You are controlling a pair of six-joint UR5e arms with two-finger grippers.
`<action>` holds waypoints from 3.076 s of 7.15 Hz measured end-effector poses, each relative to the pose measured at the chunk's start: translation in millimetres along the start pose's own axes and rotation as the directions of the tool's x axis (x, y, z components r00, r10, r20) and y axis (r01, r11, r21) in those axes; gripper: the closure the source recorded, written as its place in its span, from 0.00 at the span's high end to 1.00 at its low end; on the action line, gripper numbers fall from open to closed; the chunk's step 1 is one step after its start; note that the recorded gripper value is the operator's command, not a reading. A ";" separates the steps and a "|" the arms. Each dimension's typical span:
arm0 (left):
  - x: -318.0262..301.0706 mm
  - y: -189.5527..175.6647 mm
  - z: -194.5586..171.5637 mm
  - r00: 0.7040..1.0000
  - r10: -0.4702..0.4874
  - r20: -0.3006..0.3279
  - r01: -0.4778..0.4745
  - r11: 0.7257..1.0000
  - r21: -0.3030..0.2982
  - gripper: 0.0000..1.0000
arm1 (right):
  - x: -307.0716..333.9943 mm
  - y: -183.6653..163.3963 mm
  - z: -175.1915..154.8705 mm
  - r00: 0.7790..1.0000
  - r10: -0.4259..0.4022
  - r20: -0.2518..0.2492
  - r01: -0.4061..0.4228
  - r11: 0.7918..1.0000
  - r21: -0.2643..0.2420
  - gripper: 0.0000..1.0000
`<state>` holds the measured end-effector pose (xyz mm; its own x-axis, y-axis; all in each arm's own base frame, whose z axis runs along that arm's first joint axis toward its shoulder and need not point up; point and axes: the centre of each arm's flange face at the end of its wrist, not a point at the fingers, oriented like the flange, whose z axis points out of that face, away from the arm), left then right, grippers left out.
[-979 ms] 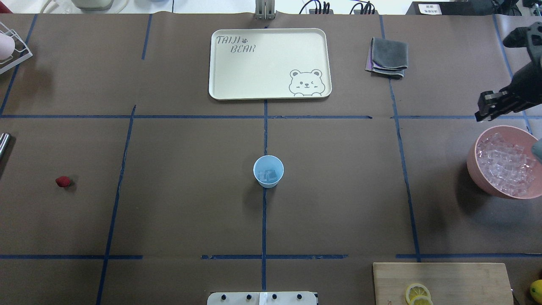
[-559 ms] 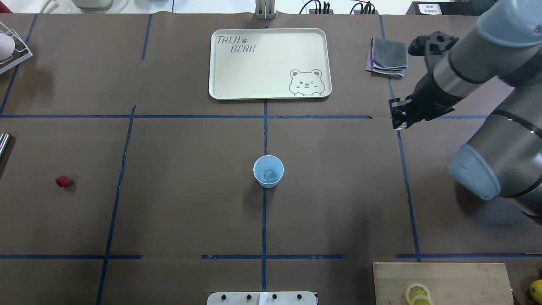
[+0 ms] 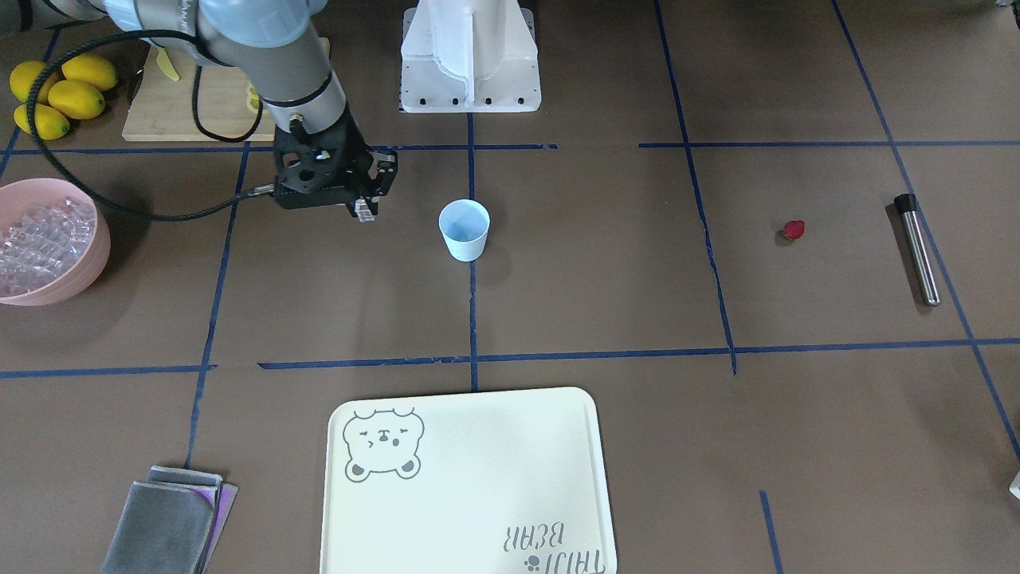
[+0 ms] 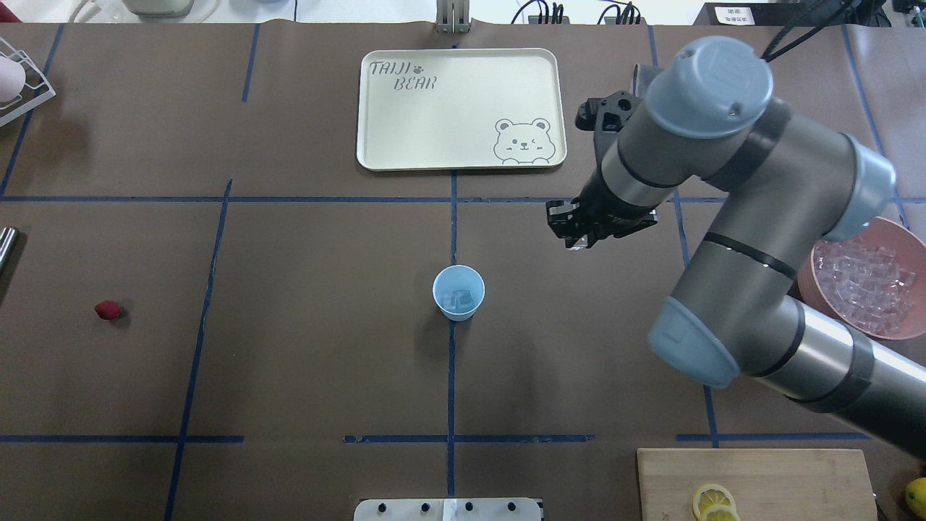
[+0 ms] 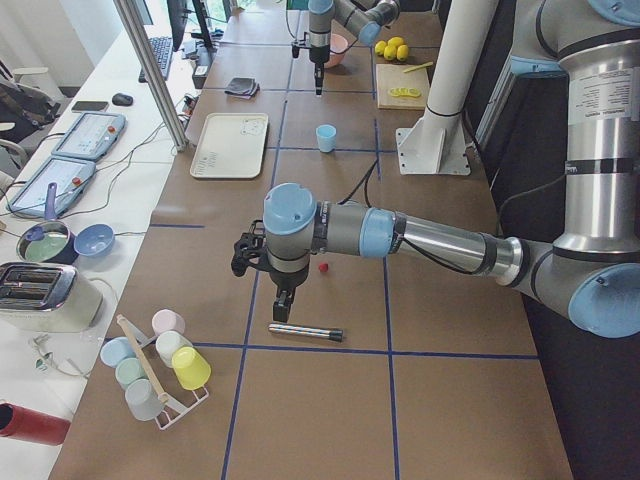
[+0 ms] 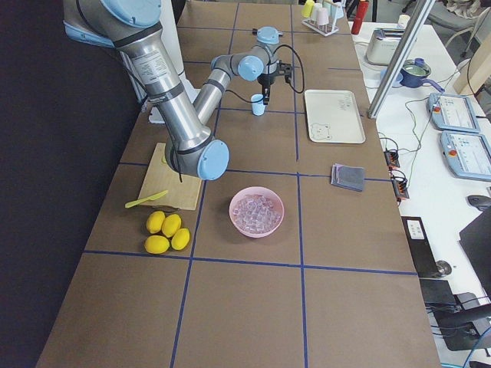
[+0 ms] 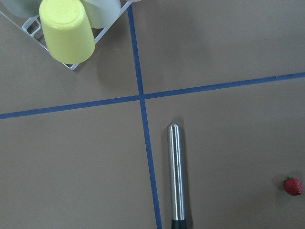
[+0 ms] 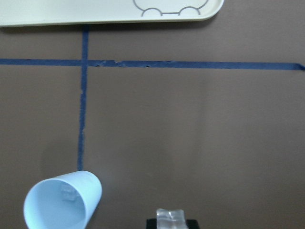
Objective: Mash ice and strawberries in cup
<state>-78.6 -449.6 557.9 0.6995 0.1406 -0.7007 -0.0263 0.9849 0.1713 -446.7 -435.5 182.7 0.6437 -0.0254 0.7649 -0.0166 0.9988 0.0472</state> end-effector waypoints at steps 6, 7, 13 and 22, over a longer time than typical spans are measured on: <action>-2.3 1.0 2.1 1.000 -0.003 0.001 0.003 1.000 -0.004 1.00 | -86.8 16.9 35.5 1.000 0.004 -0.023 -0.004 1.000 -0.001 0.00; -2.4 1.0 2.3 1.000 -0.003 0.001 0.003 1.000 -0.005 1.00 | -95.8 17.0 39.4 1.000 0.006 -0.027 -0.006 1.000 -0.006 0.00; -4.2 1.1 4.0 1.000 -0.005 0.001 0.005 1.000 -0.006 1.00 | -107.2 19.2 53.2 0.999 0.002 -0.049 -0.003 1.000 -0.007 0.77; -2.9 -0.2 2.8 1.000 0.000 0.002 0.000 1.000 -0.001 1.00 | -96.9 5.6 32.9 0.999 0.021 -0.047 -0.020 1.000 0.021 0.99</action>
<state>-78.6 -450.5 561.9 0.7010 0.1401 -0.6993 -0.0269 0.9850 0.1704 -534.4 -428.8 129.9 0.6782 -0.0020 0.7349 -0.0455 0.9980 0.0448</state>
